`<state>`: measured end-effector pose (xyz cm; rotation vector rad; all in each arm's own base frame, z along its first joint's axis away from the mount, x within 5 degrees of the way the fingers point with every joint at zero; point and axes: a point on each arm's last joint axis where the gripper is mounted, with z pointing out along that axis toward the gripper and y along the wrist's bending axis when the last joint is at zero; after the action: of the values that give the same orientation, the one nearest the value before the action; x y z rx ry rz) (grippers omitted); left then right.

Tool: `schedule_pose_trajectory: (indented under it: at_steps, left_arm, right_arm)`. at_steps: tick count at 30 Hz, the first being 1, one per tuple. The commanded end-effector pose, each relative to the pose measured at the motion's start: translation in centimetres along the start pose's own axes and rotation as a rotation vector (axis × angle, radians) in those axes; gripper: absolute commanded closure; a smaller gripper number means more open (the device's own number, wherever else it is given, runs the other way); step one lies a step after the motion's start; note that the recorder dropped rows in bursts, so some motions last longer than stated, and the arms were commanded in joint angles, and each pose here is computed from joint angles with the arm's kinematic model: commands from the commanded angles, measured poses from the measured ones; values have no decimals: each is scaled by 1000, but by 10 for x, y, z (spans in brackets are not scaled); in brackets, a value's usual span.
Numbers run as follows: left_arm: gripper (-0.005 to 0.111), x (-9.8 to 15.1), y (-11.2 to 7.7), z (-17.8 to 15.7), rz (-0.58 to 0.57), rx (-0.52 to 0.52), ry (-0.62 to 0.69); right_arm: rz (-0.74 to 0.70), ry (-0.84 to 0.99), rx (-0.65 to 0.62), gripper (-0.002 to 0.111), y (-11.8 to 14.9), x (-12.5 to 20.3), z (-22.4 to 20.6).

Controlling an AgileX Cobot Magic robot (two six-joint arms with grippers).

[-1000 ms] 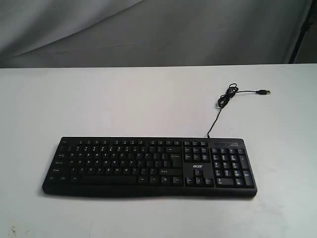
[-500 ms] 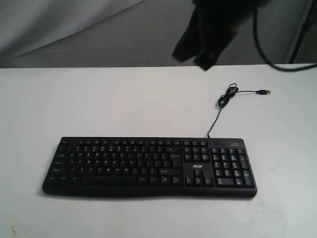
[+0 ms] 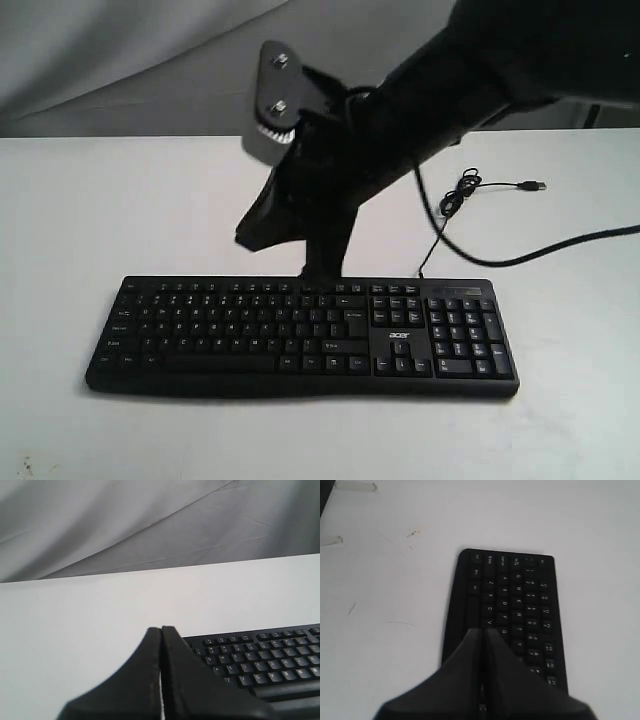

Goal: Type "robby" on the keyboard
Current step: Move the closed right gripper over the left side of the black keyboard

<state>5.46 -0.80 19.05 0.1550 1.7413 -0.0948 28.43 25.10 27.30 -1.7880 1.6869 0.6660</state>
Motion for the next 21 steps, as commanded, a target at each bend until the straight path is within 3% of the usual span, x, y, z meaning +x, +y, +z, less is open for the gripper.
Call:
schedule_pose_trajectory:
  at_steps: [1,6,13,21]
  left_arm:
    - [107,1,0,0,3,5,-5]
    - [107,1,0,0,3,5,-5]
    - [107,1,0,0,3,5,-5]
    - [107,1,0,0,3,5,-5]
  right_arm:
    - [-29,69,-45,108,12,2,46]
    - [-23,111,-14,108,14,7,78]
    - [-37,141,109,108,6,8,89]
    - [1,160,46,108,-16,2,118]
